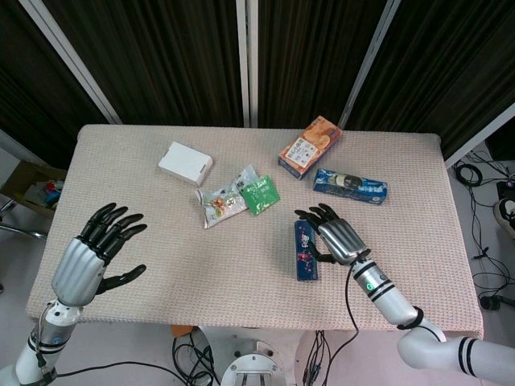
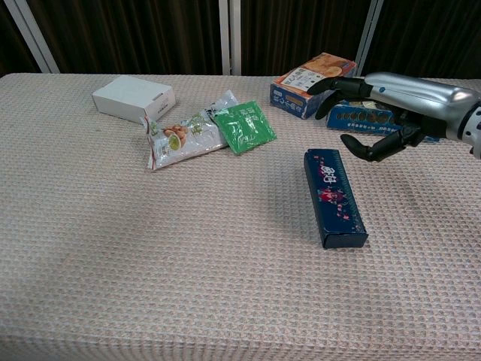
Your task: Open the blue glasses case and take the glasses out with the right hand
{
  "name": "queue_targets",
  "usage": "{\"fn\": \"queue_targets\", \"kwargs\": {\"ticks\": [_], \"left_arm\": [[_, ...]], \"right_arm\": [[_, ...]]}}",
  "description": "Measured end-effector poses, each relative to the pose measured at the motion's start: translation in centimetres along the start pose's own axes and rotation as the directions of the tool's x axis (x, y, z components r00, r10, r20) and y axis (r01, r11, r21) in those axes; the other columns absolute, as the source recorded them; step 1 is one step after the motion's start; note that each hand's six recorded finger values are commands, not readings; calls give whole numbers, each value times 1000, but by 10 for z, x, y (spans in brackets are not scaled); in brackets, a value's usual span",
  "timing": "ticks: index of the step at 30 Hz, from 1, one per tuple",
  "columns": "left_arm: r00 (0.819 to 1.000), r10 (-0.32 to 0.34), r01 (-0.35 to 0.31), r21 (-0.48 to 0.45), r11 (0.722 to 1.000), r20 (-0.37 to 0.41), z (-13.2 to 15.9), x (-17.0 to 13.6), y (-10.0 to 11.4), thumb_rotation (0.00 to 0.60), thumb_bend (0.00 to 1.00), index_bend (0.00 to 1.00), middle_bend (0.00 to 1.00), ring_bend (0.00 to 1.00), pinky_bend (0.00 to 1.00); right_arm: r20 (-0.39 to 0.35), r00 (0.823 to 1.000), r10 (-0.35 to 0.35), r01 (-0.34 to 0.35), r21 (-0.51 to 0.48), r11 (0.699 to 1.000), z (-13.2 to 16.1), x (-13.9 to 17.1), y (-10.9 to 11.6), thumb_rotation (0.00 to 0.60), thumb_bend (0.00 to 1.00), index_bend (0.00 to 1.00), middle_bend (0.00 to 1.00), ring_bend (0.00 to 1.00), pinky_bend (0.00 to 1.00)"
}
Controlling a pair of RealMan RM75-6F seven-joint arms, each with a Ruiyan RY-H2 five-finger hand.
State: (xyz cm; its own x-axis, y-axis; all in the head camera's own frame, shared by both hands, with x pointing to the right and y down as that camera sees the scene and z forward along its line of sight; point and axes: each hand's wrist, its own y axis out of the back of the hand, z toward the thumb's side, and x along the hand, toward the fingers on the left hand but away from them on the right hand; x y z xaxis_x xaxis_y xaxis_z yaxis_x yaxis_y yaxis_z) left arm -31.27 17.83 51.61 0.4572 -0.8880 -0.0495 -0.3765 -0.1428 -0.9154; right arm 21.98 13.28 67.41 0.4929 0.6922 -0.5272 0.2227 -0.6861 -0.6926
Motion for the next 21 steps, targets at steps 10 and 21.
{"fn": "queue_targets", "kwargs": {"ticks": [10, 21], "left_arm": [[997, -38, 40, 29, 999, -67, -12, -12, 0, 600, 57, 221, 203, 116, 127], [973, -77, 85, 26, 996, -218, -31, -48, 0, 600, 57, 221, 203, 116, 127]], "right_arm": [[70, 997, 27, -27, 7, 1000, -20, 11, 1, 600, 643, 26, 251, 70, 85], [232, 963, 133, -125, -51, 991, -72, 40, -14, 600, 820, 0, 286, 55, 83]]}}
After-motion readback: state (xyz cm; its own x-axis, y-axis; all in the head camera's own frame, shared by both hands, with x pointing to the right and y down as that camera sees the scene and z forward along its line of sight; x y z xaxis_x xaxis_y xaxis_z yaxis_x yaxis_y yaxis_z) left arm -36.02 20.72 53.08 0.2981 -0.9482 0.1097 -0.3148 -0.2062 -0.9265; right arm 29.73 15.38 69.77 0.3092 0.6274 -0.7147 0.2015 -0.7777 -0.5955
